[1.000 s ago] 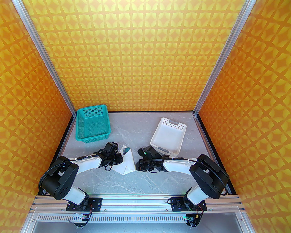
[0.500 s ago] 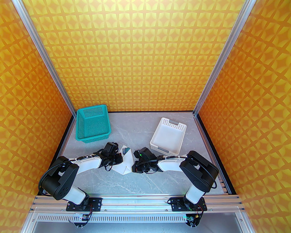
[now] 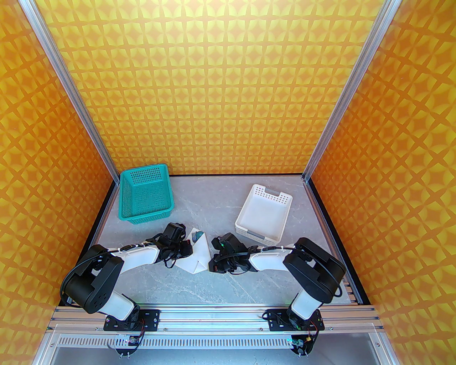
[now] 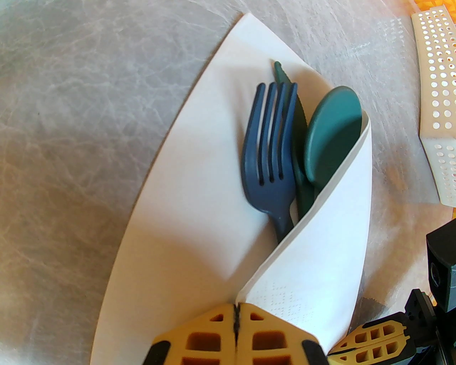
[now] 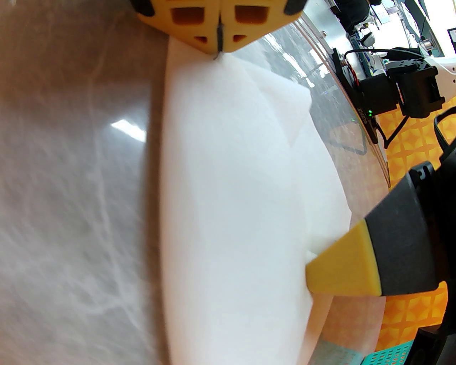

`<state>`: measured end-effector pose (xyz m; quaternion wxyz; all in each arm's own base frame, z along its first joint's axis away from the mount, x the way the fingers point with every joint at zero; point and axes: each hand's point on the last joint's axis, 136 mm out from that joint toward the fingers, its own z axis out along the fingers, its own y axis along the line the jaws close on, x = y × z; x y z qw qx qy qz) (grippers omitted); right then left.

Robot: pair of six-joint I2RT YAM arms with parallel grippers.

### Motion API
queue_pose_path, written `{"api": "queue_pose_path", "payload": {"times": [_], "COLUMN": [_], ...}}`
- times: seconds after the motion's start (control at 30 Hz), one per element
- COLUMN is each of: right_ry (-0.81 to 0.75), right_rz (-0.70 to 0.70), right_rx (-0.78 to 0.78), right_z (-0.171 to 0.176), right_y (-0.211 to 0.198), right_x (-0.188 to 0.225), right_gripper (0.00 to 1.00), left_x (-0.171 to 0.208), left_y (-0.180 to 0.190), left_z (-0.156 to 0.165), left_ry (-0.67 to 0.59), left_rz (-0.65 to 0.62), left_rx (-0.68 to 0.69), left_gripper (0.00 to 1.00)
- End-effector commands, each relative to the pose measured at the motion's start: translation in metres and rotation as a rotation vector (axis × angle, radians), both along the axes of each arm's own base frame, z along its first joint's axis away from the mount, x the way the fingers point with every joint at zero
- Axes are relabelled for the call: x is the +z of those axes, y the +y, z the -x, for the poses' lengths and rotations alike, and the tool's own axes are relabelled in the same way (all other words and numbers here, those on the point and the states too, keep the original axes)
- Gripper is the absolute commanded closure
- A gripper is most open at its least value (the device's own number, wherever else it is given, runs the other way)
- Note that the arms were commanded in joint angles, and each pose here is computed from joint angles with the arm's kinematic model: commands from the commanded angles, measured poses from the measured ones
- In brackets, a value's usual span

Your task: Place the utensils on the paper napkin and roll it up

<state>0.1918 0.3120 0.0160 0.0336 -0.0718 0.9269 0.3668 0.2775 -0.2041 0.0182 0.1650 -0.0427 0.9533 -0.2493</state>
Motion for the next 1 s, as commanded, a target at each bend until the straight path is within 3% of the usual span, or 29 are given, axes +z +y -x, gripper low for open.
{"api": "queue_pose_path", "payload": {"times": [0.0,0.33,0.63,0.97], "right_ry": [0.012,-0.132,-0.226,-0.217], "right_rz": [0.092,-0.034,-0.044,-0.021], "right_rx": [0.009,-0.012,-0.039,-0.048], "right_z": [0.007,-0.052,-0.116,-0.138], "right_y": [-0.017,-0.009,0.013,0.022], "right_x": [-0.001,0.054,0.054,0.030], "right_gripper": [1.00,1.00,1.00,1.00], "left_x": [-0.004,-0.004,-0.004,-0.005], "left_y": [0.009,0.009,0.007,0.007], "left_z": [0.005,0.005,0.004,0.005], "left_ry": [0.013,0.012,0.012,0.013], "left_rz": [-0.055,-0.052,-0.052,-0.052], "left_rx": [-0.001,0.003,-0.001,-0.002], "left_gripper": [1.00,1.00,1.00,1.00]}}
